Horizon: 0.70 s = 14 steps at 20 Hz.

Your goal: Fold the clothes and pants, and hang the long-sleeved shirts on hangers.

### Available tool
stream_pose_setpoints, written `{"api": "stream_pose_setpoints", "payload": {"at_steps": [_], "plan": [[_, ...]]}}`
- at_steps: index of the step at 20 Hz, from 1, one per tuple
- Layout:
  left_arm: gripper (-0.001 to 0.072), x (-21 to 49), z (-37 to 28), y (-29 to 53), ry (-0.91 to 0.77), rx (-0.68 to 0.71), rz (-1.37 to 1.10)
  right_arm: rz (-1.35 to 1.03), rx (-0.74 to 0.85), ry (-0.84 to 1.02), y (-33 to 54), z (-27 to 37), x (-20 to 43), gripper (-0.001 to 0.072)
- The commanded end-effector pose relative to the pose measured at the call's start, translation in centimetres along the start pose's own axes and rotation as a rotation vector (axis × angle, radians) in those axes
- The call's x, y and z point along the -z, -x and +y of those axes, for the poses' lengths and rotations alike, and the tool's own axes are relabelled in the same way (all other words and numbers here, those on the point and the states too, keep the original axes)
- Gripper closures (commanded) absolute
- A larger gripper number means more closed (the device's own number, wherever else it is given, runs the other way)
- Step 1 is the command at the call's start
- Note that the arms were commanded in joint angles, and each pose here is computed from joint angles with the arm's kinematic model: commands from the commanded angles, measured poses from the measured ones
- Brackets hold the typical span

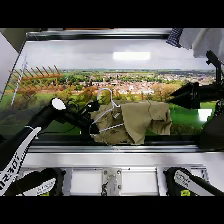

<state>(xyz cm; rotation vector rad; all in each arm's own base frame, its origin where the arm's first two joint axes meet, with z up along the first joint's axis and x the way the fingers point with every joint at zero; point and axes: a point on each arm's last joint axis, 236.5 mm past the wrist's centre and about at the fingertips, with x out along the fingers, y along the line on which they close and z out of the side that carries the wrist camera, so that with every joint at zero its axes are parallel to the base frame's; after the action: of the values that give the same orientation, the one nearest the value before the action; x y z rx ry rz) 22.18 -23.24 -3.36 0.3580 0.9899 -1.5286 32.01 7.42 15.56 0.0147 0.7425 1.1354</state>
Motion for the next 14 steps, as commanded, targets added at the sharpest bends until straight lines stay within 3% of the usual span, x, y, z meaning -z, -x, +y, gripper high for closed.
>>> {"api": "stream_pose_setpoints", "payload": {"at_steps": [1,14], "plan": [[0.0694,0.0,0.0,0.0,0.001,0.002,0.001,-0.081,-0.170,0.115,-0.2,-1.0,1.6,0.0239],[0.0694,0.1,-0.2,0.0,0.000,0.008,0.002,-0.066,-0.401,0.186,-6.7,0.4,4.7,0.0239]]}}
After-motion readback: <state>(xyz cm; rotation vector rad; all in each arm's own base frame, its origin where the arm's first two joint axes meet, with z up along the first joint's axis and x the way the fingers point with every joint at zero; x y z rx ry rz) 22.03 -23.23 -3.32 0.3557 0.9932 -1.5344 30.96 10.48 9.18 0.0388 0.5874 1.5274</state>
